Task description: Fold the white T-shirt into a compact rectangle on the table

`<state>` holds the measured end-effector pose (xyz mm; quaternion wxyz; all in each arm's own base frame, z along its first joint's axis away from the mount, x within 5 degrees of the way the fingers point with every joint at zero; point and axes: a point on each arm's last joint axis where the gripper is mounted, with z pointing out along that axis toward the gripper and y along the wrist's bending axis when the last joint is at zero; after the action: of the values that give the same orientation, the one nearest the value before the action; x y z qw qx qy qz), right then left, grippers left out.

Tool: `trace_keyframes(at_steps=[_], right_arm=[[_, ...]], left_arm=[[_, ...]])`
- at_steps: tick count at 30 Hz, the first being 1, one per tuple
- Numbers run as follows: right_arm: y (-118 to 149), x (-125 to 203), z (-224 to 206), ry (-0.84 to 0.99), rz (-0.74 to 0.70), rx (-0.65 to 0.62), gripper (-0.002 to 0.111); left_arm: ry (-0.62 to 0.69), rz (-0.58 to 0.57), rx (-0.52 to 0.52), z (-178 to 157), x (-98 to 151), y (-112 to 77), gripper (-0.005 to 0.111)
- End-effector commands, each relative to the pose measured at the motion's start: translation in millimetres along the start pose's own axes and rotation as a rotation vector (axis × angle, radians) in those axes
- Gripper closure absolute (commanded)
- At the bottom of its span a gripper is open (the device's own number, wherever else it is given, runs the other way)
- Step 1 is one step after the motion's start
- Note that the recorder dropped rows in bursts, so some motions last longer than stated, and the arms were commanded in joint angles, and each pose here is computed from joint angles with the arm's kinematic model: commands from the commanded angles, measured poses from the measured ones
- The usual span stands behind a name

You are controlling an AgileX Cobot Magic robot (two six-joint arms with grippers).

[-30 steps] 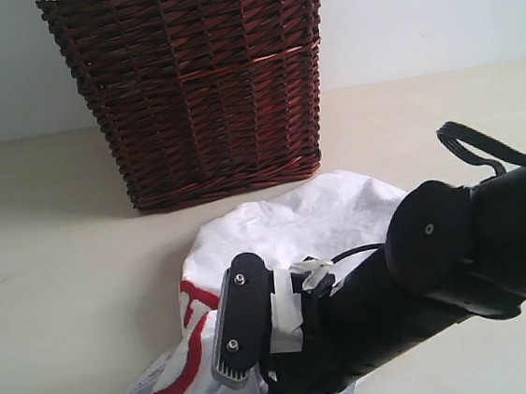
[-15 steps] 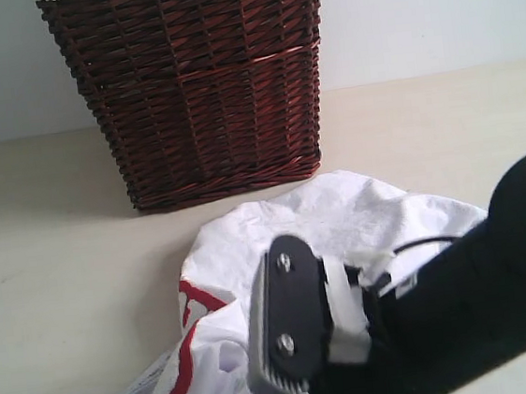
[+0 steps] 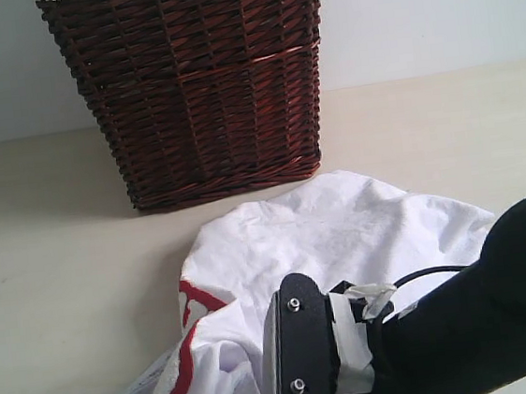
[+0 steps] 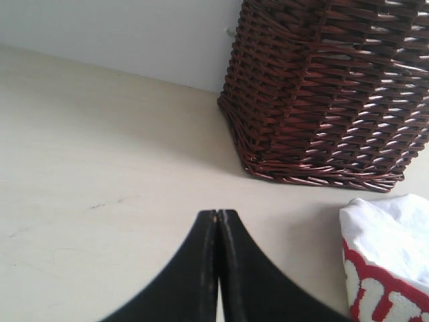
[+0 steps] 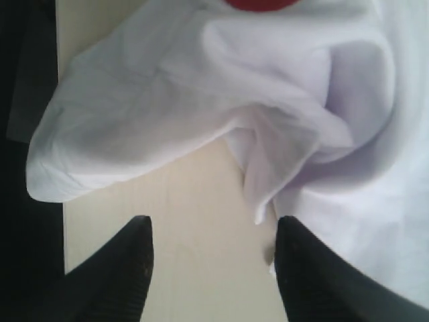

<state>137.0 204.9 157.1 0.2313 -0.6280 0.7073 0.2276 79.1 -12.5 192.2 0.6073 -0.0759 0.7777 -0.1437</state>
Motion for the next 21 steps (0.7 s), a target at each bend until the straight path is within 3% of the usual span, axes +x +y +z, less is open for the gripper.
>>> trace_keyframes(at_steps=[1, 11, 17, 21], right_arm=[[-0.6, 0.6, 10.3, -0.017, -0.029, -0.042, 0.054], [-6.3, 6.1, 27.1, -0.020, -0.029, -0.031, 0.054], [-16.7, 10.5, 28.7, 0.021, 0.013, 0.078, 0.054], [-16.0, 7.0, 28.9, 0.002, -0.010, 0.059, 0.054]], left_arm=[[-0.003, -0.004, 0.008, -0.6, 0.4, -0.6, 0.107], [-0.003, -0.004, 0.008, -0.6, 0.4, -0.6, 0.107], [-0.003, -0.004, 0.008, -0.6, 0.4, -0.6, 0.107], [-0.003, -0.004, 0.008, -0.6, 0.4, -0.6, 0.107]])
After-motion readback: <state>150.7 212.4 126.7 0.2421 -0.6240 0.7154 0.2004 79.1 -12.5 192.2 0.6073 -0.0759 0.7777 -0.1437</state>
